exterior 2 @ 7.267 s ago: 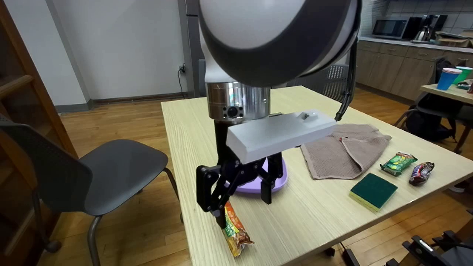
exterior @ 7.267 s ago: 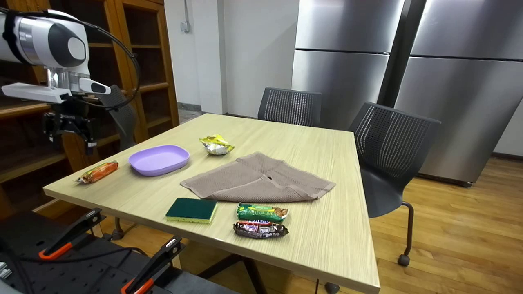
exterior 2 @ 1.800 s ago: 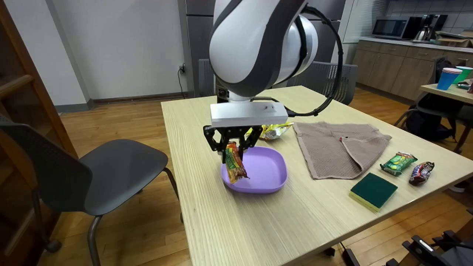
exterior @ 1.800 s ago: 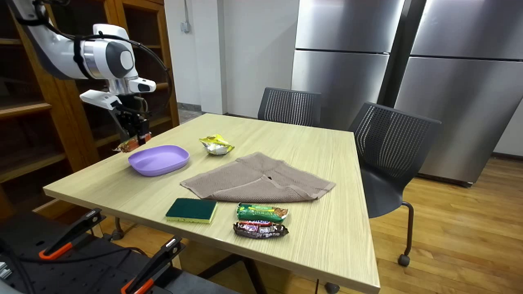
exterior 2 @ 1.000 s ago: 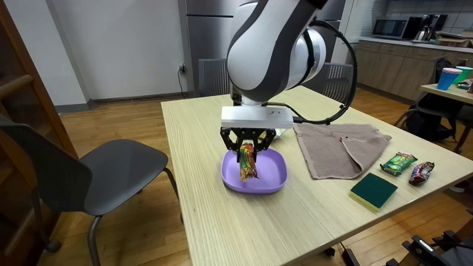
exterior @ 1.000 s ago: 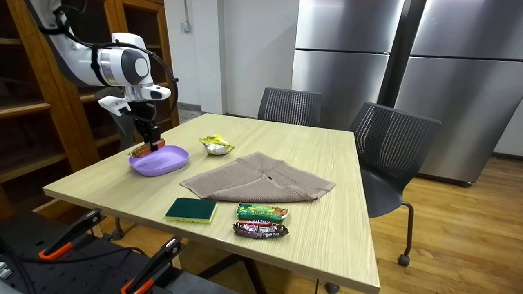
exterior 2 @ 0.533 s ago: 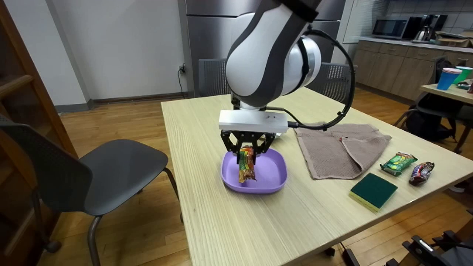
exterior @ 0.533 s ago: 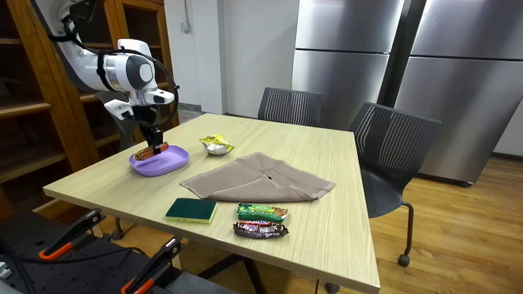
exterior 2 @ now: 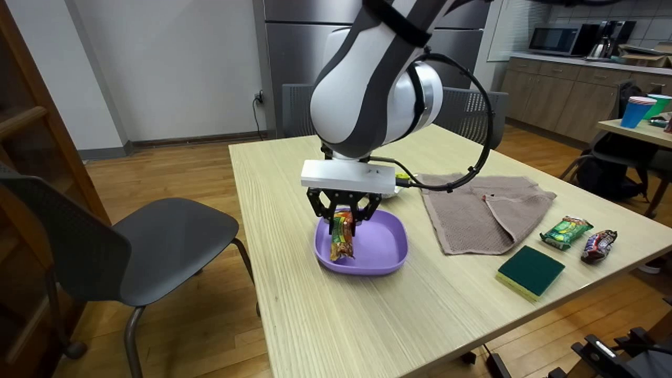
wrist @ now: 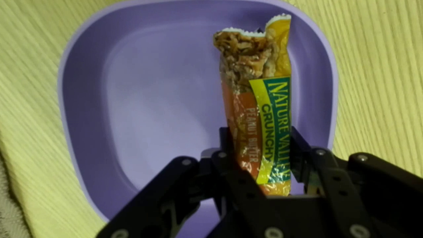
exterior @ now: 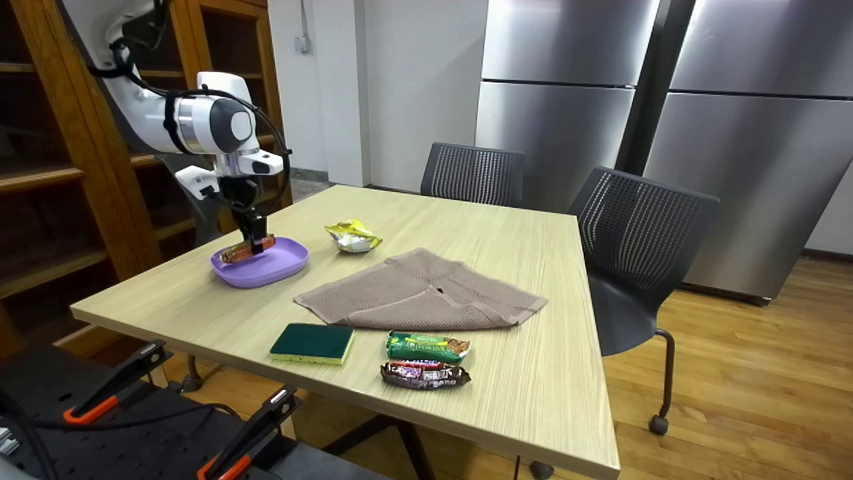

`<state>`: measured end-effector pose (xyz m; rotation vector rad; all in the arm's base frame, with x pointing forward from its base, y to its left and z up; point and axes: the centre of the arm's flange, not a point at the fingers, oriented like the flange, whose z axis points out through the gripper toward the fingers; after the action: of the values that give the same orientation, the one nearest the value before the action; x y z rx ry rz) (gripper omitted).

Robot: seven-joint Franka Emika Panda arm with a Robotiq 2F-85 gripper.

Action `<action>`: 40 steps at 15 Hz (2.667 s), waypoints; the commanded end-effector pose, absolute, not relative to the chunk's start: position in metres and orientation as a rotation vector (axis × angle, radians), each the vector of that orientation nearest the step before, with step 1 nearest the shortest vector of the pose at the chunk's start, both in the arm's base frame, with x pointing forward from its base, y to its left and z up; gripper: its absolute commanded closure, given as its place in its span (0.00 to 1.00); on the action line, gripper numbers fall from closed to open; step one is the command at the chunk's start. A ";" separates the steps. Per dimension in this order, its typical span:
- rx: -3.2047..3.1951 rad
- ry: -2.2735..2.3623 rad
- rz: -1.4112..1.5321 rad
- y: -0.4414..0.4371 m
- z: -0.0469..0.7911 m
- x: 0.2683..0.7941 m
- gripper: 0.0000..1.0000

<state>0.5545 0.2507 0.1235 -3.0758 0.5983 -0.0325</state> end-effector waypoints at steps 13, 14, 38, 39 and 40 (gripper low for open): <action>-3.022 0.698 -0.056 0.254 0.134 0.557 0.00; -3.018 0.701 -0.067 0.252 0.138 0.555 0.00; -2.962 0.361 0.035 0.086 0.201 0.488 0.00; -2.958 0.343 0.043 0.075 0.202 0.486 0.00; -2.955 0.329 0.046 0.066 0.203 0.484 0.00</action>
<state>0.5018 0.0942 0.1861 -2.9794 0.3922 0.0157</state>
